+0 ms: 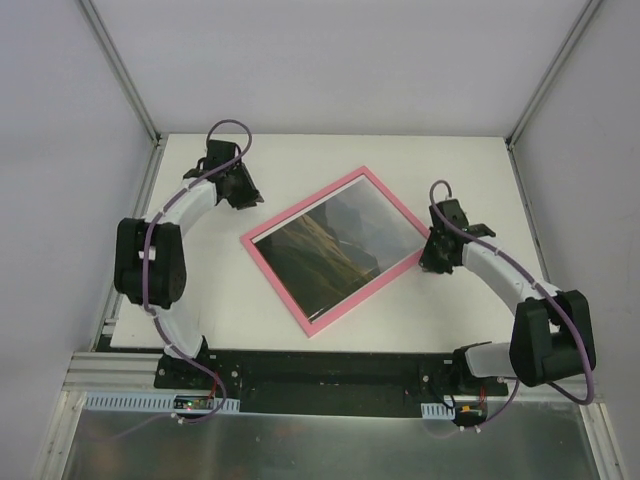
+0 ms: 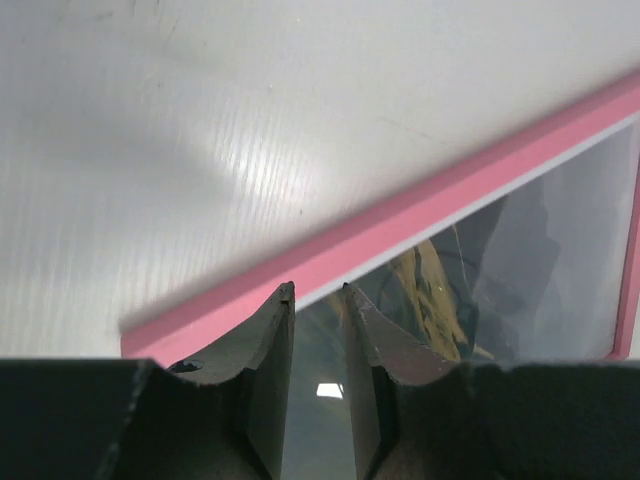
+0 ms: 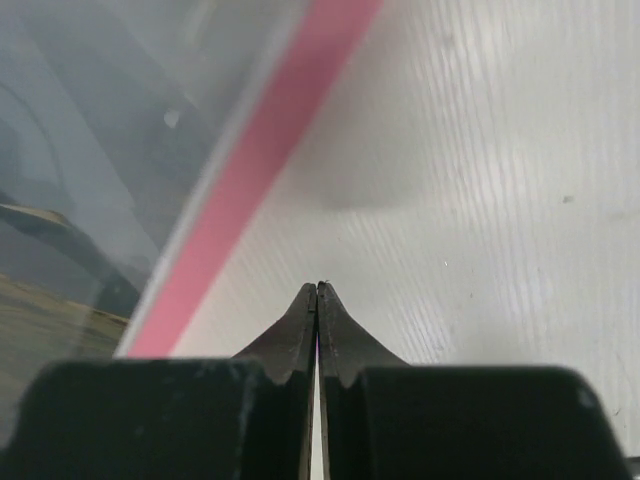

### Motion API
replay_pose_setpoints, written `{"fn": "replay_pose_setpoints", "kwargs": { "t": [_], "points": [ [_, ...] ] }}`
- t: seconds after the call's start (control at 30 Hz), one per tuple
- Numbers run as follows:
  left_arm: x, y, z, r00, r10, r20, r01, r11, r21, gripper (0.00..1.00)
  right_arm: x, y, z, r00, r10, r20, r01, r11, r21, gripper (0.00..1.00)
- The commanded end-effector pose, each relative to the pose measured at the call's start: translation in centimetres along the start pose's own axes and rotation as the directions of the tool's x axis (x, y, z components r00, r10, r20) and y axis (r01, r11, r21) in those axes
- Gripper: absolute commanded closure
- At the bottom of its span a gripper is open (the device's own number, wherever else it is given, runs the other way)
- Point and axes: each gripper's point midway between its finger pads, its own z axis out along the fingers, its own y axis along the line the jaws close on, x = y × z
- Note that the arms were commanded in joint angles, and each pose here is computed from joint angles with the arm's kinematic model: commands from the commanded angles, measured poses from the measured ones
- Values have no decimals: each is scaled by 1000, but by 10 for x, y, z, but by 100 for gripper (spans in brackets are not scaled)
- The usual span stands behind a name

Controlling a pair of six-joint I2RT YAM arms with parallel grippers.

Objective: Put the photo into the frame

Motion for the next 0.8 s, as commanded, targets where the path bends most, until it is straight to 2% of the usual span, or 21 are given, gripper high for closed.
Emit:
{"fn": "replay_pose_setpoints", "kwargs": {
  "t": [0.0,0.23,0.53,0.77],
  "points": [
    [-14,-3,28,998,9,-68,-7,999,37,76,31,-6,18,996,84,-20,-84,996,-19,99],
    [-2,8,57,987,-2,-161,10,999,49,76,45,-9,37,992,118,-34,-118,993,-21,99],
    [37,39,66,969,-72,-237,64,997,-41,76,18,-3,64,988,140,-71,-141,990,-9,99],
    [71,51,57,951,-112,-290,92,993,-79,77,-11,21,78,987,112,-113,-115,993,-21,99]
  ]
}}
